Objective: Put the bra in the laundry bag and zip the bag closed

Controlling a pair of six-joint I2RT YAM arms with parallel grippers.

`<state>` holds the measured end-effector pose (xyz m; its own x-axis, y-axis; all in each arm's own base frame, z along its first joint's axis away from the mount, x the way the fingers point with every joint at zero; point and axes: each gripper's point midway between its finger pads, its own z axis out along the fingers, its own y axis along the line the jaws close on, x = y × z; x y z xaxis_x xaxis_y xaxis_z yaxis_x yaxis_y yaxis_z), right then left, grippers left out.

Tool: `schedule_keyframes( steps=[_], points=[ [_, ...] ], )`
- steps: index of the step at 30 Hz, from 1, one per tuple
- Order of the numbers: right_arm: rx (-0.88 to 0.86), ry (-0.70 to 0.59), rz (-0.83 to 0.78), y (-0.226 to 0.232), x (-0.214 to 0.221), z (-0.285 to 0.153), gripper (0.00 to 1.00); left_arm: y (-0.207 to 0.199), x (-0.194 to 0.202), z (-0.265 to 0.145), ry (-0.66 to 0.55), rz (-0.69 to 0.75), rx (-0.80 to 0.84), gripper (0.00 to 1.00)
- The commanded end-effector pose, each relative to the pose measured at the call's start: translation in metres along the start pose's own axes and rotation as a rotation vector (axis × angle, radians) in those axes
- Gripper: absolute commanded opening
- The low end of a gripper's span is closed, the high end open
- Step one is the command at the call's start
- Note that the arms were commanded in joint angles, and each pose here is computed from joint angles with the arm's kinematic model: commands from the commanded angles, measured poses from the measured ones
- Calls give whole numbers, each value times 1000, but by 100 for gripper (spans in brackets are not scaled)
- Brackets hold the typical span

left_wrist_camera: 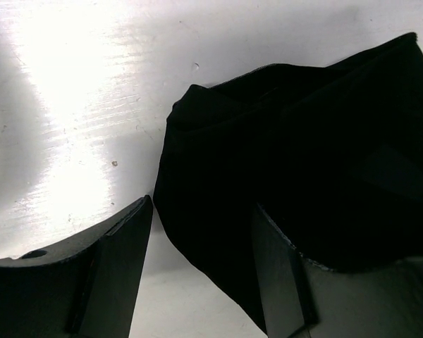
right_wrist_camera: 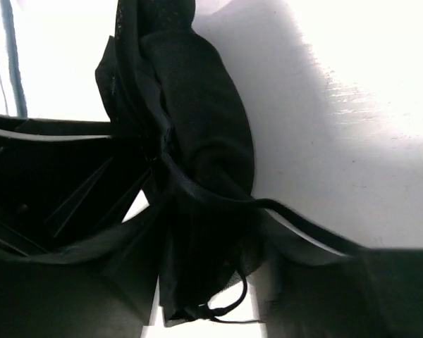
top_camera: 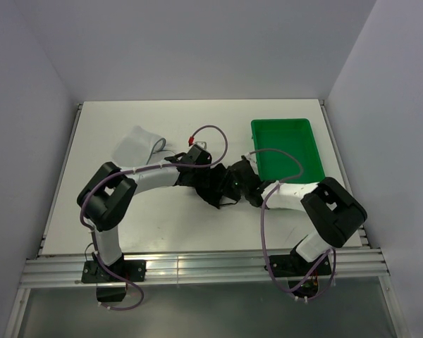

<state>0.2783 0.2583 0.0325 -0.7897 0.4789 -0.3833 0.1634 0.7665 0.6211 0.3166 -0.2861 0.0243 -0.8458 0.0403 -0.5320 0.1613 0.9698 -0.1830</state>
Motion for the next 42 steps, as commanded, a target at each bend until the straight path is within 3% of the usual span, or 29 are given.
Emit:
schedule_keyframes(
  steps=[1, 7, 13, 19, 24, 30, 34, 42],
  points=[
    [-33, -69, 25, 12, -10, 5, 49, -2, 13, 5, 30, 10, 2, 64],
    [-2, -108, 5, 9, -19, 0, 25, -3, 5, -2, 14, 11, 0, 64],
    [33, -109, -19, 4, -20, -1, 10, -8, -32, -39, -77, 10, -8, 69],
    [50, -111, -38, 3, -22, -5, 5, 1, -90, -104, -235, -14, -101, 78],
    [57, -117, -67, 10, -29, -15, 4, 63, -114, -146, -310, -12, -430, 80],
    [8, -132, -93, 33, -41, -30, 4, 125, -110, -151, -273, 57, -767, 81],
    [-20, -123, -112, 49, -46, -38, 4, 142, -113, -153, -266, 91, -905, 82],
    [-69, -128, -132, 74, -57, -51, 3, 153, -125, -133, -240, 111, -952, 83]
  ],
)
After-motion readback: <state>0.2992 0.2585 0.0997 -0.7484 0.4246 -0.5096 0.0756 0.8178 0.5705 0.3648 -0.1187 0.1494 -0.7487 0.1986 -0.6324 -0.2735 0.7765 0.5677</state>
